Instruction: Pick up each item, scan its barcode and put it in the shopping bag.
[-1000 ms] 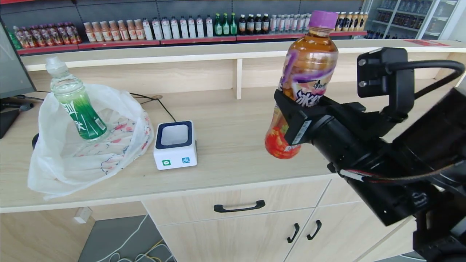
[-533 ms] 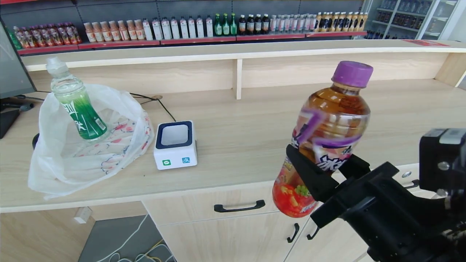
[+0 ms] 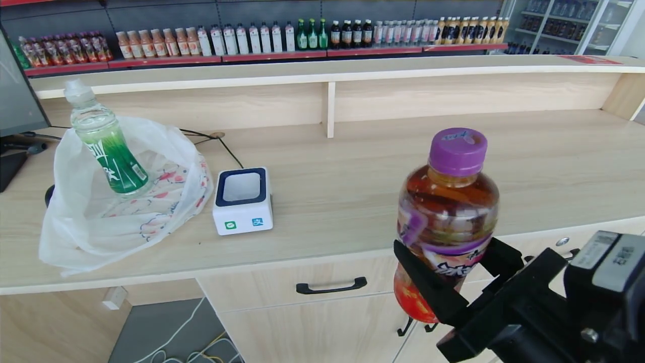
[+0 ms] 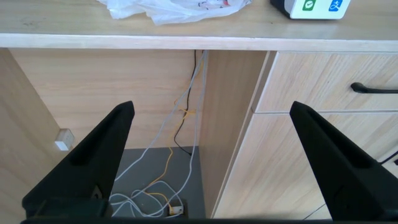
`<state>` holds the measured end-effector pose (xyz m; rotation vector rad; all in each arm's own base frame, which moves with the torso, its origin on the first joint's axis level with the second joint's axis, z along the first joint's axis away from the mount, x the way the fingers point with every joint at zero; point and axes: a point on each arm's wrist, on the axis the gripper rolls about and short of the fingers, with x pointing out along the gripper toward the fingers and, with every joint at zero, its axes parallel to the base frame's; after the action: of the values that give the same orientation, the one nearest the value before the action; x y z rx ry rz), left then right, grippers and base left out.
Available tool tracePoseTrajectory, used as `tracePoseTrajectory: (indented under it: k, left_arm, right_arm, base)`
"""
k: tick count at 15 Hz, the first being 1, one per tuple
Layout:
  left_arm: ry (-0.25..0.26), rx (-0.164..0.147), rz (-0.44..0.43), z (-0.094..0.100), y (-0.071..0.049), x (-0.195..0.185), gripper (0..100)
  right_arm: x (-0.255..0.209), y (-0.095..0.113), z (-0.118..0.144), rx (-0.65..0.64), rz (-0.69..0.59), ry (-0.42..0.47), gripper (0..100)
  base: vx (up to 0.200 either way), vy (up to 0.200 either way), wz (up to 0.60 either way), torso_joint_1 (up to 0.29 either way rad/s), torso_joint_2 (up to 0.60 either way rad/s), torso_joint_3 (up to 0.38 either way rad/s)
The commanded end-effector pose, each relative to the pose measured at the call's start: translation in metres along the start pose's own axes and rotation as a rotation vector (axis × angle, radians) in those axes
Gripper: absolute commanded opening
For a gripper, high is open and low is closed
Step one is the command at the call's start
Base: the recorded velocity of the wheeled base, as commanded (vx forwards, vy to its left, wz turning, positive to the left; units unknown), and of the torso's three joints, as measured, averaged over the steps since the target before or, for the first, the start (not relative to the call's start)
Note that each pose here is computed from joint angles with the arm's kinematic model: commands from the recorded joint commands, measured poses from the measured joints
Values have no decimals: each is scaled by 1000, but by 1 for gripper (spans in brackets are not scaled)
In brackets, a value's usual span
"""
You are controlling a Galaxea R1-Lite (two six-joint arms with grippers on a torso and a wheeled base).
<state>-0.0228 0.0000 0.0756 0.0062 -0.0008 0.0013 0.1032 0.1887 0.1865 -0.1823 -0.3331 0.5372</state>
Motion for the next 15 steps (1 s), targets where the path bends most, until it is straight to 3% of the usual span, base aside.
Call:
tracePoseTrajectory:
  k: [1, 3, 4, 7, 15]
  left_arm:
    - [-1, 0, 0, 0, 0, 0, 100]
    - [-1, 0, 0, 0, 0, 0, 100]
    - [-1, 0, 2, 0, 0, 0, 100]
    - [-1, 0, 0, 0, 0, 0, 100]
    - [-1, 0, 2, 0, 0, 0, 100]
  right_arm:
    - [-7, 21, 1, -73, 97, -5, 0]
    - [-11, 36, -3, -170, 159, 1, 0]
    - [-12, 35, -4, -272, 161, -4, 0]
    - [-13, 34, -1, -420, 168, -36, 0]
    - [-37, 17, 11, -742, 276, -244, 0]
  base:
    - [0, 0, 0, 0, 0, 0]
    - [0, 0, 0, 0, 0, 0]
    - [0, 0, 0, 0, 0, 0]
    - [0, 0, 0, 0, 0, 0]
    - [0, 0, 0, 0, 0, 0]
